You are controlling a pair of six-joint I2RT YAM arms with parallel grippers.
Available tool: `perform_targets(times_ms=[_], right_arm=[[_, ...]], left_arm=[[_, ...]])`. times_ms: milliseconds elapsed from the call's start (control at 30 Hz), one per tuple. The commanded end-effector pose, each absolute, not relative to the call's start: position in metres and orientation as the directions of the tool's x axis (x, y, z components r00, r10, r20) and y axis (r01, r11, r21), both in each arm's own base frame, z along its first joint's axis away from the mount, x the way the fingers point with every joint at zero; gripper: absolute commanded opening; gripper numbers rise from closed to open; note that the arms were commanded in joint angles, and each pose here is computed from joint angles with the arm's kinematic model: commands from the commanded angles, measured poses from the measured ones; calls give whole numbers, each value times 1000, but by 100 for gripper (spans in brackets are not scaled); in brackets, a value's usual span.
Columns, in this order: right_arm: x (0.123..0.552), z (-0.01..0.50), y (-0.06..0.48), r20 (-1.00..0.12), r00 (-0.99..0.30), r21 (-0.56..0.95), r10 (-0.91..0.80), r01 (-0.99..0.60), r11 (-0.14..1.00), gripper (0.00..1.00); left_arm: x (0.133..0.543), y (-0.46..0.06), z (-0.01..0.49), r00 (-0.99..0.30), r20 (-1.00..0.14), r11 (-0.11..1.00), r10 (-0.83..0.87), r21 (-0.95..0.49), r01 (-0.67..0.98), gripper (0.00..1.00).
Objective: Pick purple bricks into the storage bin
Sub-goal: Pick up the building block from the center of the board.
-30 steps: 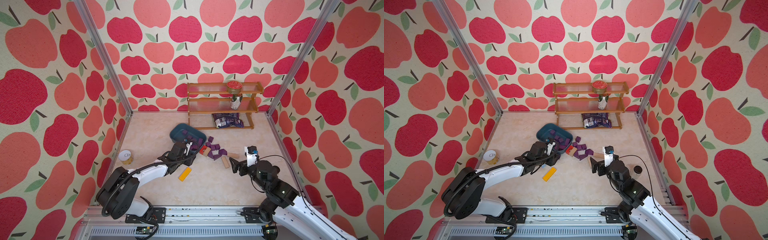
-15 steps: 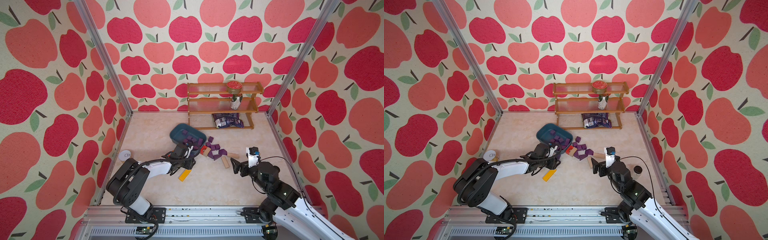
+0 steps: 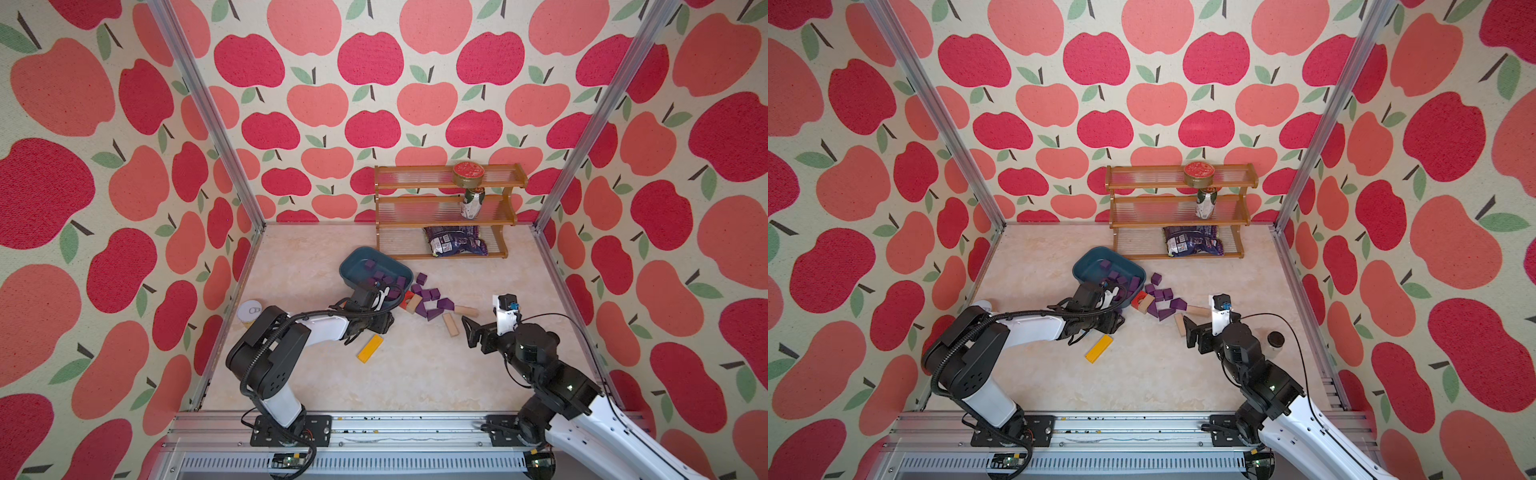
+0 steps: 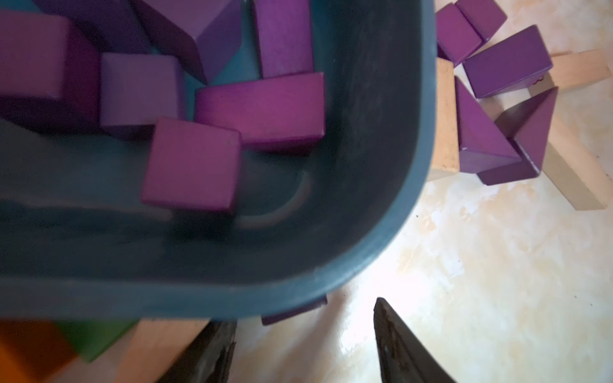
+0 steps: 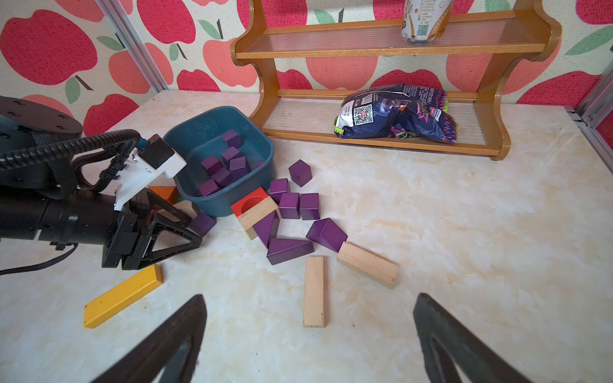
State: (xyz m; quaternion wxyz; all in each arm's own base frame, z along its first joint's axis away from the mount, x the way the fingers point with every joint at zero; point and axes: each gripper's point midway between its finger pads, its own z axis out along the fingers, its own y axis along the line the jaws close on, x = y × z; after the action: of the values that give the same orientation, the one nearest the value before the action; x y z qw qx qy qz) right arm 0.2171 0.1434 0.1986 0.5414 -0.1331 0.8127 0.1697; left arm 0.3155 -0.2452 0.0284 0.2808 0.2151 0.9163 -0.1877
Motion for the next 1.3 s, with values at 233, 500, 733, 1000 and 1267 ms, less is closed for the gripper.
perform_targets(times_ms=[233, 500, 733, 1000, 1267], right_arm=[[221, 197, 136, -925, -379, 134, -14, -361, 923, 99], [221, 196, 137, -923, -384, 134, -18, -364, 922, 99], [219, 194, 134, -920, -391, 135, -16, -354, 925, 99], [219, 193, 133, -920, -392, 141, -7, -348, 927, 99], [219, 193, 133, -920, -392, 143, -6, -348, 926, 99]], left_arm=[[323, -233, 15, -739, -558, 868, 378, -63, 492, 56], [320, -244, 4, -714, -536, 846, 451, 1, 534, 52], [316, -250, -1, -696, -516, 826, 499, 41, 562, 32], [310, -250, 12, -650, -524, 807, 550, 135, 574, 27], [304, -254, 51, -617, -609, 822, 497, 104, 560, 27]])
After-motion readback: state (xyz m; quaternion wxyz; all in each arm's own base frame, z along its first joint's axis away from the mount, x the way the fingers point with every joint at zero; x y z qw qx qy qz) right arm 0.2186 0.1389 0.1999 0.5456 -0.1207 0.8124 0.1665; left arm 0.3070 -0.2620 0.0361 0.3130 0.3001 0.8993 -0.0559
